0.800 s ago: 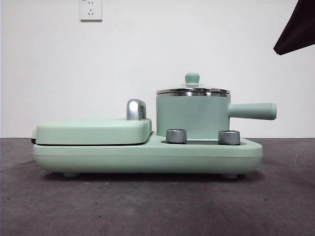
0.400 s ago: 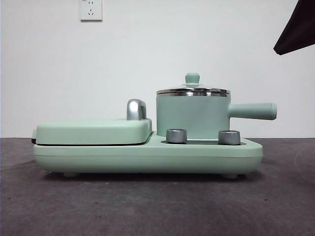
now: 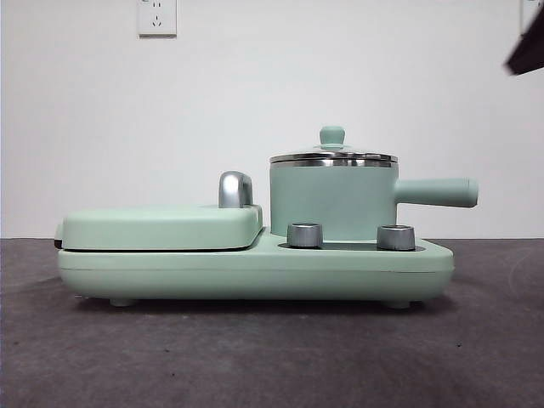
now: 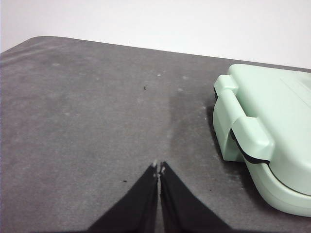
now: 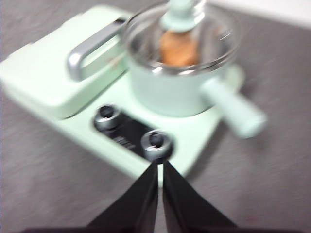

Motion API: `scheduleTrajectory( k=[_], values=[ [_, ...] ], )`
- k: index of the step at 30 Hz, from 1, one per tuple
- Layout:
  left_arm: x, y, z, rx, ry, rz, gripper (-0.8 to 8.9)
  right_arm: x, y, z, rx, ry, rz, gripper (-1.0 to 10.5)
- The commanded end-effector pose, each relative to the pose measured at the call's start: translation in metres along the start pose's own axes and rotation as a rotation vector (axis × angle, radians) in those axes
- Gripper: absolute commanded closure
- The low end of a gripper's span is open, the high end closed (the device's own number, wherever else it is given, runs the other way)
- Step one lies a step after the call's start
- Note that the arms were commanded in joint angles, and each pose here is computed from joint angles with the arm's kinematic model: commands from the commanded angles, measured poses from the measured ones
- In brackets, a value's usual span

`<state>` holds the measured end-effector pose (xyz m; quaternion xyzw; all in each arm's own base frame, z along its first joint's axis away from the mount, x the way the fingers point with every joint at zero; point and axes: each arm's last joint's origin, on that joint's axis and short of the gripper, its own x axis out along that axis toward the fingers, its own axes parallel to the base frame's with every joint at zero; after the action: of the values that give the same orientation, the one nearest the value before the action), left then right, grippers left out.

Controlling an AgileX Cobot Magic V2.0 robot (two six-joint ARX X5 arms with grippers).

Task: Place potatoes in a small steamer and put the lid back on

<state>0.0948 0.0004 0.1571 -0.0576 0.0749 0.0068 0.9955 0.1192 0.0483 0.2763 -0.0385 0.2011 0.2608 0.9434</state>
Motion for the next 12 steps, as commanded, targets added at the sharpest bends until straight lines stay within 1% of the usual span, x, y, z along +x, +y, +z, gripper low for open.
scheduleTrajectory(
  k=[1,7,9,12],
  values=[
    [0.002,0.001,-0.005,0.007,0.003,-0.001,8.08,-0.009,-0.005,-0.022,-0.047,-0.064,-0.073,9.3],
    [0.002,0.001,-0.005,0.007,0.002,-0.001,8.08,-0.011,-0.015,-0.074,-0.028,-0.198,-0.219,9.3],
    [0.002,0.001,-0.005,0.007,0.003,-0.001,8.08,-0.009,-0.016,-0.087,-0.015,-0.24,-0.249,9.3],
    [0.002,0.001,-0.005,0.007,0.003,-0.001,8.08,-0.005,-0.018,-0.1,-0.028,-0.301,-0.282,9.3]
  ],
)
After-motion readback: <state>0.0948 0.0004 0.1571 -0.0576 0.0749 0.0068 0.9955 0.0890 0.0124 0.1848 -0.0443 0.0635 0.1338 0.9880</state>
